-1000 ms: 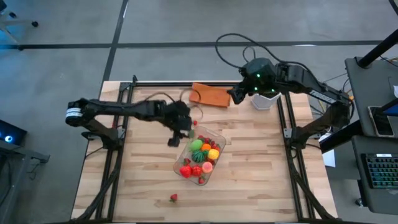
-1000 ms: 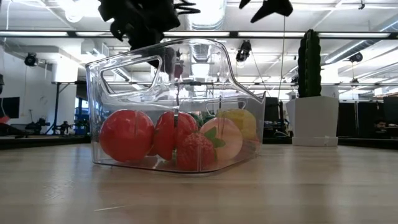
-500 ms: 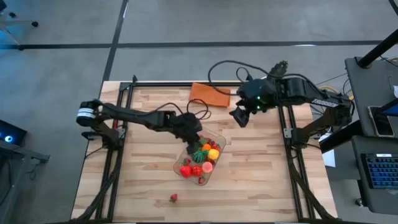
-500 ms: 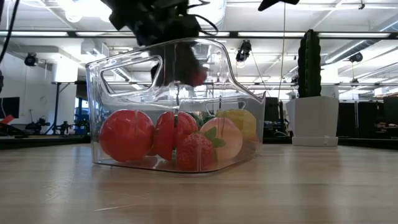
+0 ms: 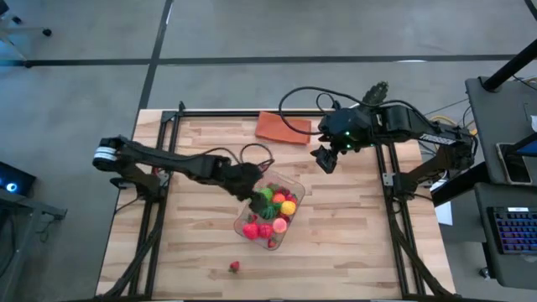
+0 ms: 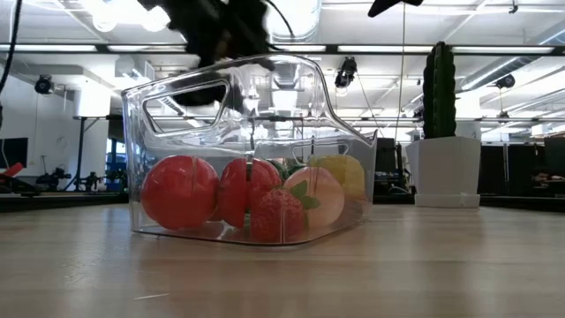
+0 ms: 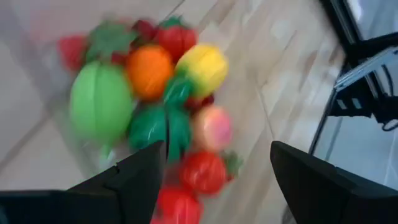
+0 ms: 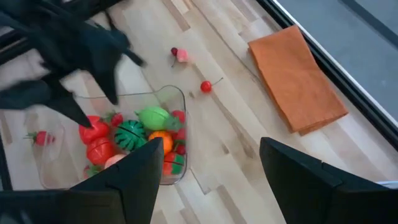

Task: Pick and placing Produce into tupperware
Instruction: Put the top right cherry into the transparent bin

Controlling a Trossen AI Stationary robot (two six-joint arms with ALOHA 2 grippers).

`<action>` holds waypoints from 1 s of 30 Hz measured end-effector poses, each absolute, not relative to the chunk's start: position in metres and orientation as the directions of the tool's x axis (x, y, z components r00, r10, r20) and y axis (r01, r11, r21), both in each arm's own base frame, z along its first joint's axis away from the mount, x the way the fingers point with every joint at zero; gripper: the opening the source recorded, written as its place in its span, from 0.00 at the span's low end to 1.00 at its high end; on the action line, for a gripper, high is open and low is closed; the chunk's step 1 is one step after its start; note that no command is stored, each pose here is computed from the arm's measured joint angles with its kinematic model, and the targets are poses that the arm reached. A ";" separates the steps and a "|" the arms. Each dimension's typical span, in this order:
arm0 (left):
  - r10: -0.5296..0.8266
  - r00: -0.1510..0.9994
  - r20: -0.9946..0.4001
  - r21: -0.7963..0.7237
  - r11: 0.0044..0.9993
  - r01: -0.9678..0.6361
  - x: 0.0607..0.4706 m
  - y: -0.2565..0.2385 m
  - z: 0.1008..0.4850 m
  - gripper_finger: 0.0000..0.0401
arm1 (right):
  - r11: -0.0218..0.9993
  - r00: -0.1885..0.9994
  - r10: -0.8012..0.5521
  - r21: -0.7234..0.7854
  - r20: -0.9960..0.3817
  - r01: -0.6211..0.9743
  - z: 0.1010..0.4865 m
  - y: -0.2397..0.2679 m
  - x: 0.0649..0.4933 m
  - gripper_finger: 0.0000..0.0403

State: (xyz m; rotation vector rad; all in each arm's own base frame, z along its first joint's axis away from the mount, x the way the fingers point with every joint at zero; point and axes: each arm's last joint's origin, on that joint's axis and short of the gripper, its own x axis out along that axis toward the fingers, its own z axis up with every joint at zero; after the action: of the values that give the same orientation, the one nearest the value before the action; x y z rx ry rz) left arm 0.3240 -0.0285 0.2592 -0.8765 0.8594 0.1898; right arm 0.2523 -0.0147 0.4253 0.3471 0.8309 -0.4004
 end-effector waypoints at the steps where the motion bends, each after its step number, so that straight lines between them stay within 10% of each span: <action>1: -0.173 0.647 -0.742 -0.587 0.634 -0.503 0.316 -0.031 0.264 0.69 | 0.870 0.604 -0.206 0.138 -0.770 0.473 0.424 -0.015 0.253 0.64; 14: 0.237 0.546 -0.804 -0.404 0.457 -0.792 0.201 -0.017 0.304 0.69 | 0.832 0.442 -0.177 0.106 -0.879 0.544 0.369 -0.025 0.316 0.64; 30: 0.274 0.596 -0.755 -0.419 0.497 -0.760 0.150 -0.004 0.240 0.69 | 0.720 0.441 -0.087 0.249 -0.893 0.648 0.292 -0.119 0.422 0.64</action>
State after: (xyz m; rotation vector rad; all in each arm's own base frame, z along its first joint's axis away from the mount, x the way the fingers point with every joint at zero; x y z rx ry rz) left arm 0.1501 -0.0041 0.2399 -0.8254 0.6736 0.6869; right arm 0.4218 -0.1187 0.2917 0.6328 1.0219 -0.4960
